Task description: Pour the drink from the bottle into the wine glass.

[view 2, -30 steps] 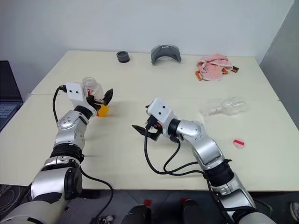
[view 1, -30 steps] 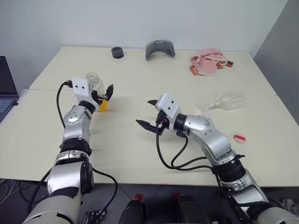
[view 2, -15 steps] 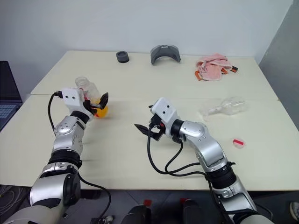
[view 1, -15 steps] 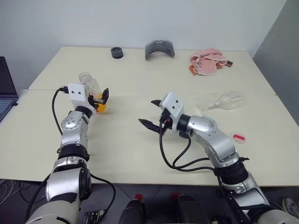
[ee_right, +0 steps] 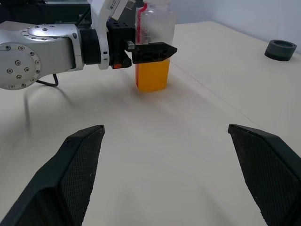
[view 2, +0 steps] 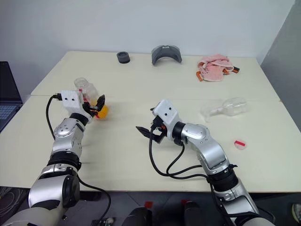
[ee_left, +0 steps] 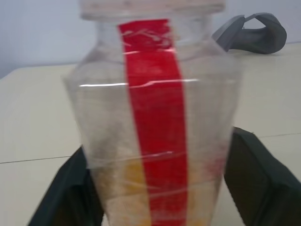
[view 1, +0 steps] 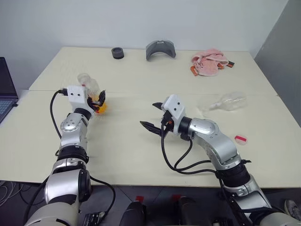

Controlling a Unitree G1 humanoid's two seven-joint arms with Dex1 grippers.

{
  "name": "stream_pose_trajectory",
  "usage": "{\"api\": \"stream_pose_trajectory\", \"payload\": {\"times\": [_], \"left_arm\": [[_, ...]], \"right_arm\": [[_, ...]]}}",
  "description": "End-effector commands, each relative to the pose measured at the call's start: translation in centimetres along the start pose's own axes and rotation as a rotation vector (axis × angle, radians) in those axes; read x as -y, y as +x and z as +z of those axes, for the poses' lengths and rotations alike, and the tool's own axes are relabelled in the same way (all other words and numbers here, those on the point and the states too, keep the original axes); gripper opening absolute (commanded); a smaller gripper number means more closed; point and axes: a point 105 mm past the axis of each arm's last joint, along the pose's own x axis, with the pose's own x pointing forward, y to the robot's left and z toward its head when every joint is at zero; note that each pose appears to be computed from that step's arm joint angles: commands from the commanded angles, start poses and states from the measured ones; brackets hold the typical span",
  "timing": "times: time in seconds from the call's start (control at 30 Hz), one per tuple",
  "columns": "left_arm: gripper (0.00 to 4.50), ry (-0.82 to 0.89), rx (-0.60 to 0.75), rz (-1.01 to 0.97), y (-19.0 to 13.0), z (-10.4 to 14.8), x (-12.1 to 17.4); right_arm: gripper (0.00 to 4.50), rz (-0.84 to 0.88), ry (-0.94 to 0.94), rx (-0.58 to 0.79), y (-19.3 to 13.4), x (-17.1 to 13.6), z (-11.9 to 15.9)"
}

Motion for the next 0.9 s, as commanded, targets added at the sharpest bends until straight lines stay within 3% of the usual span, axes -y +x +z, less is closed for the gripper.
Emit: {"api": "stream_pose_trajectory", "payload": {"times": [0.03, 0.1, 0.4, 0.9], "left_arm": [[2.31, 0.005, 0.082, 0.015, 0.5, 2.4, -0.6], [1.87, -0.006, 0.100, 0.014, 0.6, 2.9, -0.5], [1.87, -0.043, 0.155, -0.007, 1.4, 4.5, 0.2], [1.87, -0.078, 0.077, -0.090, 2.1, 2.4, 2.9]], "right_arm": [[4.50, -0.003, -0.018, 0.062, -0.4, 0.0, 1.7], [4.50, -0.006, -0.018, 0.063, -0.4, 0.0, 1.8], [4.50, -0.022, -0.039, 0.073, -0.1, 0.3, 2.0], [4.50, -0.056, -0.058, 0.060, -0.1, 0.8, 1.8]]}}
